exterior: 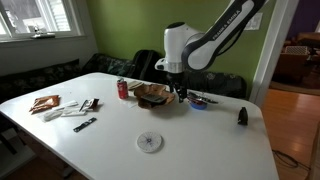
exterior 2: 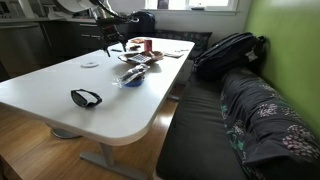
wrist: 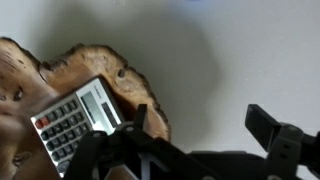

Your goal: Move the wooden tray forwards

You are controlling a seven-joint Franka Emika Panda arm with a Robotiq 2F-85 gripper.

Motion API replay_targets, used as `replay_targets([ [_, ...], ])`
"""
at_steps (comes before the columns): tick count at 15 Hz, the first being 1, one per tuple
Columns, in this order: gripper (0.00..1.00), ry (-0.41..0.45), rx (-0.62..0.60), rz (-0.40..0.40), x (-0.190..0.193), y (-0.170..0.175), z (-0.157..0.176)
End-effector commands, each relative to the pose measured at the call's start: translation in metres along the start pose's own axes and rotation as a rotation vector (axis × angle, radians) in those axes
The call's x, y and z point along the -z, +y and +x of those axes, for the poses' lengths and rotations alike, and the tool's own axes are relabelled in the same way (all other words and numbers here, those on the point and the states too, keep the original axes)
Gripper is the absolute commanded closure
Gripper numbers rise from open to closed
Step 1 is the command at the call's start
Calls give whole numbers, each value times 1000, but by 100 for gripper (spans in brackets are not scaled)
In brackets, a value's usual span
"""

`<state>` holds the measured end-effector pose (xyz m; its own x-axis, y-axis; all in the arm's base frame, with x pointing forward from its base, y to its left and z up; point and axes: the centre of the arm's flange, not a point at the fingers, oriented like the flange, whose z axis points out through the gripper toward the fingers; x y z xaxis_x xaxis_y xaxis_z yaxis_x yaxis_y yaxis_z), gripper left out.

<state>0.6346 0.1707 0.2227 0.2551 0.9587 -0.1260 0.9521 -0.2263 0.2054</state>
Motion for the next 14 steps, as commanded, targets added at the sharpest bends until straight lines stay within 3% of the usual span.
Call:
replay_targets([
  [1, 0, 27, -200, 17, 7, 8, -65],
  [4, 0, 67, -361, 22, 4, 12, -102],
  [5, 0, 39, -271, 25, 0, 26, -82],
  [8, 0, 50, -335, 20, 0, 28, -103],
  [9, 0, 64, -407, 37, -2, 38, -105],
  [14, 0, 160, -663, 200, -28, 88, -224],
])
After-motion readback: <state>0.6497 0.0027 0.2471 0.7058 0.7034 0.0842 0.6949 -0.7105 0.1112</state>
